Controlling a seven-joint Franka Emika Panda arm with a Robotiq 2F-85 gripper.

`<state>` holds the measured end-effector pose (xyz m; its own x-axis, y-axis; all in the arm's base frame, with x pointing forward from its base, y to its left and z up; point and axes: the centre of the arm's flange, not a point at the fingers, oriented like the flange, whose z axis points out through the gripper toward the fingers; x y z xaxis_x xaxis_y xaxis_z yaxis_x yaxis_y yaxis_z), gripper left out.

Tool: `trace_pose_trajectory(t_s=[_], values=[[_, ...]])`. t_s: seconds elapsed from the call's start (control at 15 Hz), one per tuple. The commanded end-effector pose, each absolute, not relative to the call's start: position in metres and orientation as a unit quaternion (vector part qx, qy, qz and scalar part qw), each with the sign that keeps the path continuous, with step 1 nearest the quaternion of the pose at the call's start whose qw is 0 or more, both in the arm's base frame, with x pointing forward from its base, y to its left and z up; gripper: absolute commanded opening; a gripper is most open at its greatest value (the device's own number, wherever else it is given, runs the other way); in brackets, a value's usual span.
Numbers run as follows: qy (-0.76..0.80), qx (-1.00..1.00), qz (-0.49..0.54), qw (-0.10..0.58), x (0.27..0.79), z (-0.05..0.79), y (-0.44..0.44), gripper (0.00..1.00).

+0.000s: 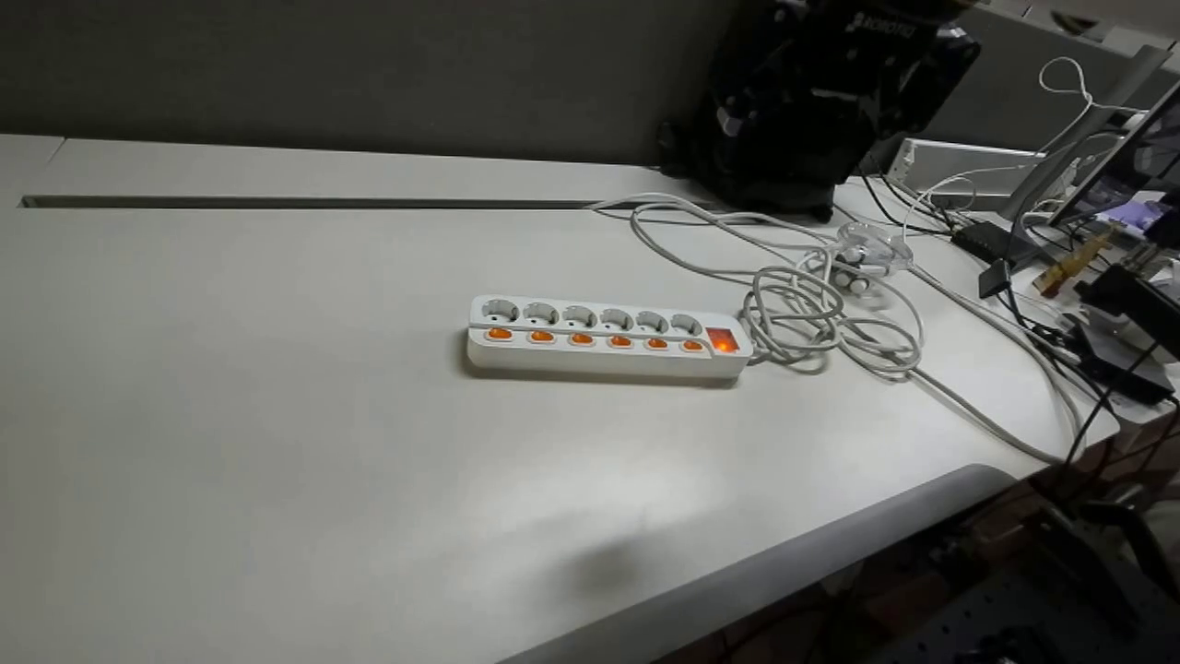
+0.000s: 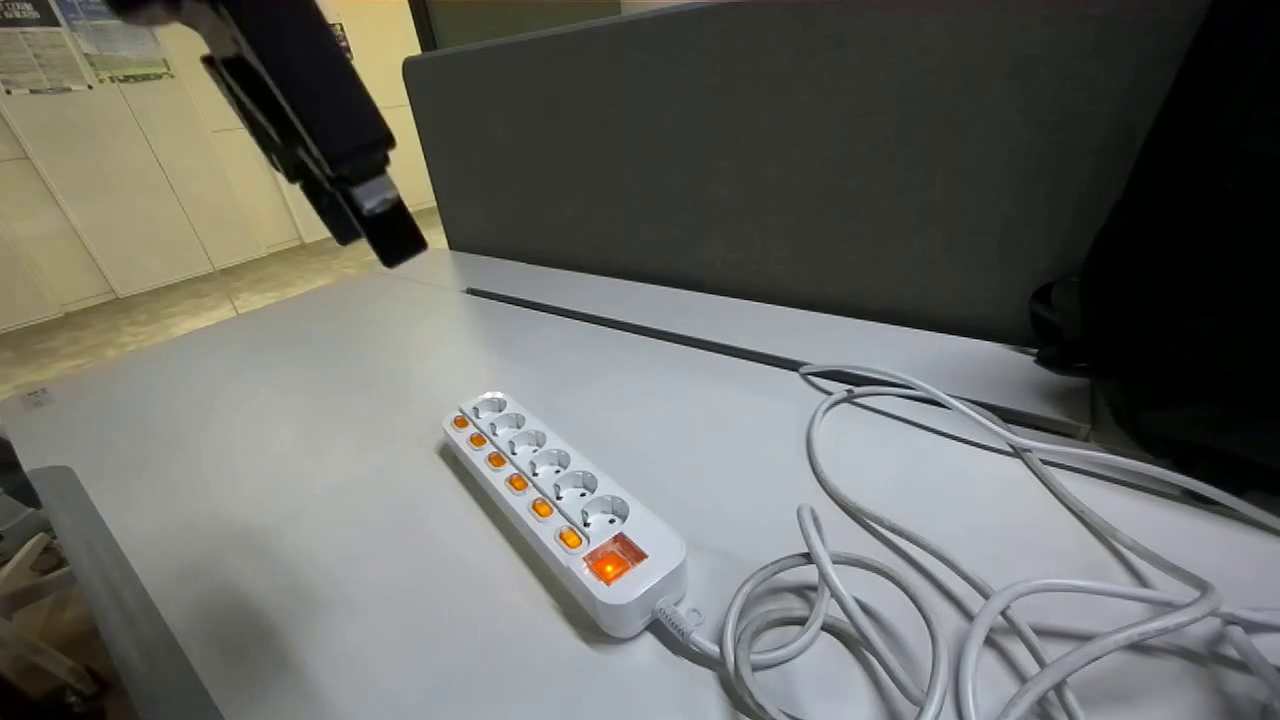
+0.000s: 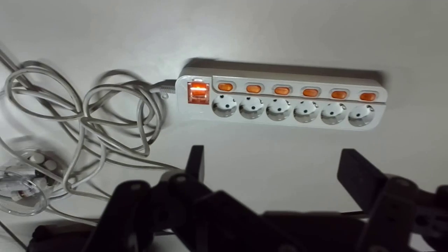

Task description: Turn on the second switch from the right on the adapter

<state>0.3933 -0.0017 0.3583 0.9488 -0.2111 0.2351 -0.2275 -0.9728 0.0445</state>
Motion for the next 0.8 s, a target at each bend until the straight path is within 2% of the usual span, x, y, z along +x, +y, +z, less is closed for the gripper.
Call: trace_pose_trajectory(t_s=[0.0, 0.27, 0.6, 0.73], values=[[-0.137, 0.983, 0.102, 0.064, 0.411, 0.328, 0.000, 0.67], [-0.144, 0.983, 0.087, 0.077, 0.414, 0.300, -0.003, 0.39], [-0.143, 0.982, 0.108, 0.063, 0.420, 0.278, -0.011, 0.05], [-0.140, 0.982, 0.113, 0.056, 0.422, 0.271, -0.013, 0.00]])
